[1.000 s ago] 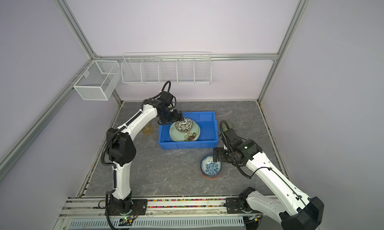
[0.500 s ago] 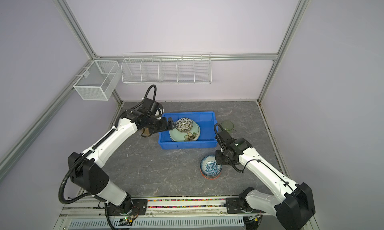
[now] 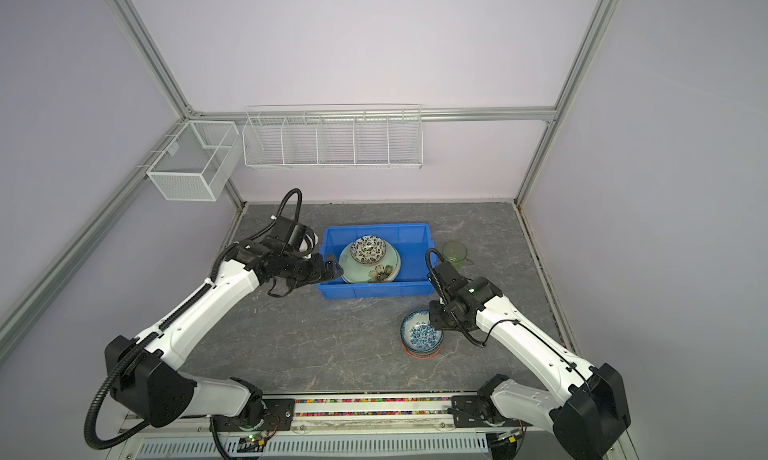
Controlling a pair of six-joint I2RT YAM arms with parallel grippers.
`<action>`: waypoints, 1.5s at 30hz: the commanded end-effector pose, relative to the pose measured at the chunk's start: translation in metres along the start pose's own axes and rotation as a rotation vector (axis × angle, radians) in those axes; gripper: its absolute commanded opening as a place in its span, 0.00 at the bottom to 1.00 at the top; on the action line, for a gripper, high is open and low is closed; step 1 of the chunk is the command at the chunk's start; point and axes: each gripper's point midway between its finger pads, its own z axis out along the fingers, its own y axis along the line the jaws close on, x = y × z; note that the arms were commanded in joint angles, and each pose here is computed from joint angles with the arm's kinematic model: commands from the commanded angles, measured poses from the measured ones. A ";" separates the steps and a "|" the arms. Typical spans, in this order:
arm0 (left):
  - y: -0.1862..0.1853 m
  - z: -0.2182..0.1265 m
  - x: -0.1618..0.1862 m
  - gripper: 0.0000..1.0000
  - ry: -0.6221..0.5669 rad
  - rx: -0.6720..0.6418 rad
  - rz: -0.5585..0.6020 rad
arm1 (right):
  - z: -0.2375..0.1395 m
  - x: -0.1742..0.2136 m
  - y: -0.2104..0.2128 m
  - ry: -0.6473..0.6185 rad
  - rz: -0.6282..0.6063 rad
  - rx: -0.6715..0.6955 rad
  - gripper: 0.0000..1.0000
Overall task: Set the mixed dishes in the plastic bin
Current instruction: 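Open the left gripper and withdraw it from the bin, then move the left gripper to the blue-floral bowl while right gripper grasps its rim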
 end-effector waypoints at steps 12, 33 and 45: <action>-0.009 -0.005 0.006 0.99 -0.001 0.061 0.034 | 0.004 -0.005 0.003 -0.015 -0.015 0.034 0.15; -0.061 -0.001 0.054 1.00 0.054 0.144 0.064 | -0.022 -0.009 0.016 -0.076 -0.009 -0.065 0.09; -0.123 0.031 0.105 1.00 0.139 0.112 0.214 | -0.045 -0.012 0.027 -0.121 -0.004 -0.151 0.09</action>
